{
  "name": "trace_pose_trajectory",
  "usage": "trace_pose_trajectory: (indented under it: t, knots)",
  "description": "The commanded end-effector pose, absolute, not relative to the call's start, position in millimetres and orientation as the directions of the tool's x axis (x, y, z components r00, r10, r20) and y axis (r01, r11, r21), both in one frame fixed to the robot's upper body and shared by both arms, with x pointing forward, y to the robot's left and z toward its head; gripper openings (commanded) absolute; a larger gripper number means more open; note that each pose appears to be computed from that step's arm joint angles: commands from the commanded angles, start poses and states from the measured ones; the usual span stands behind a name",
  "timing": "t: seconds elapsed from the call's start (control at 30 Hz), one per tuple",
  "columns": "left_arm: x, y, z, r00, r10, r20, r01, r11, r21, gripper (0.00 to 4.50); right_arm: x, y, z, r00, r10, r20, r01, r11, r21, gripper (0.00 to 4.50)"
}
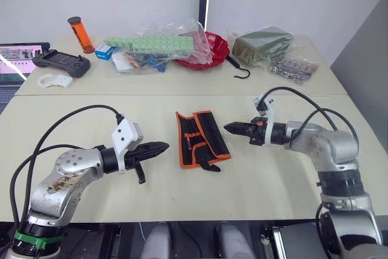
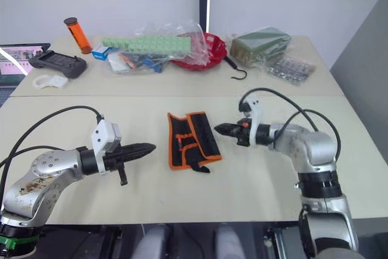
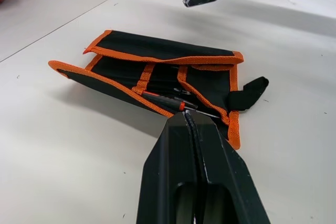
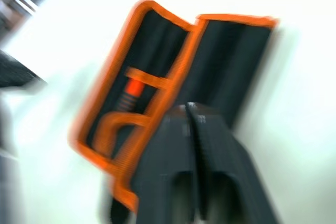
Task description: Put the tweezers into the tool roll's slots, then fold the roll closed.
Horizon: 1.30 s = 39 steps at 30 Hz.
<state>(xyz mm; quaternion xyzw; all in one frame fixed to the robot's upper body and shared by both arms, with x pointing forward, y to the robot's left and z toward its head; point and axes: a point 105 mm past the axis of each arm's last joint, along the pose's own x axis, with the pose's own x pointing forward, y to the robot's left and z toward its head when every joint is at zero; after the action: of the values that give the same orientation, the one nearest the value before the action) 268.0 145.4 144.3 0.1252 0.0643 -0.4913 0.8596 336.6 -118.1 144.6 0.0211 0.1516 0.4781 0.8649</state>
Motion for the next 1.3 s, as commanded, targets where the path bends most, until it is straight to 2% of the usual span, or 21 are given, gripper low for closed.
trace_pose_trajectory:
  t: [0.03, 0.13, 0.27, 0.57, 0.73, 0.83, 0.87, 0.9, 1.0, 1.2, 1.23, 1.3]
  knots:
    - [267.7, 146.6, 151.5, 0.509, -0.832, -0.223, 0.859, 0.475, 0.191, 0.00, 332.4, -112.5, 148.1, 0.438, 0.870, -0.228, -0.899, 0.429, -0.089, 0.05]
    - [267.1, 146.5, 150.8, 0.505, -0.834, -0.224, 0.862, 0.473, 0.183, 0.00, 325.7, -108.9, 132.4, 0.358, 0.896, -0.261, -0.931, 0.322, -0.170, 0.05]
    - [265.7, 146.1, 149.8, 0.507, -0.835, -0.213, 0.861, 0.482, 0.161, 0.00, 321.7, -106.2, 105.9, 0.302, 0.902, -0.307, -0.951, 0.262, -0.166, 0.05]
    - [260.1, 152.0, 142.2, 0.529, -0.822, -0.212, 0.848, 0.518, 0.108, 0.00, 322.7, -118.4, 47.7, 0.301, 0.817, -0.491, -0.953, 0.263, -0.147, 0.05]
    - [253.2, 159.5, 132.3, 0.586, -0.789, -0.185, 0.801, 0.599, -0.013, 0.00, 316.1, -114.3, 42.9, 0.292, 0.814, -0.502, -0.956, 0.263, -0.129, 0.05]
    - [247.3, 154.6, 130.1, 0.590, -0.797, -0.128, 0.775, 0.604, -0.188, 0.00, 316.5, -110.8, 42.9, 0.299, 0.816, -0.495, -0.954, 0.274, -0.126, 0.05]
    - [247.2, 152.7, 129.8, 0.599, -0.792, -0.115, 0.760, 0.608, -0.230, 0.42, 316.5, -109.3, 43.1, 0.300, 0.817, -0.493, -0.953, 0.274, -0.125, 0.00]
    - [249.6, 151.5, 127.9, 0.619, -0.777, -0.110, 0.733, 0.623, -0.274, 0.55, 316.3, -107.9, 43.4, 0.299, 0.819, -0.490, -0.954, 0.274, -0.124, 0.00]
    - [257.9, 148.8, 116.2, 0.672, -0.725, -0.148, 0.655, 0.676, -0.338, 1.50, 315.6, -105.2, 43.5, 0.304, 0.821, -0.482, -0.951, 0.288, -0.110, 0.00]
    - [261.7, 130.3, 117.3, 0.667, -0.734, -0.126, 0.624, 0.643, -0.443, 3.56, 312.7, -104.3, 42.7, 0.304, 0.820, -0.485, -0.951, 0.292, -0.101, 0.00]
    - [264.4, 126.5, 111.2, 0.664, -0.731, -0.158, 0.609, 0.651, -0.453, 3.83, 312.8, -104.6, 42.7, 0.309, 0.819, -0.484, -0.949, 0.298, -0.101, 0.00]
    - [271.5, 121.4, 102.7, 0.661, -0.723, -0.201, 0.574, 0.660, -0.484, 3.83, 315.8, -105.5, 43.0, 0.322, 0.814, -0.484, -0.944, 0.314, -0.100, 0.00]
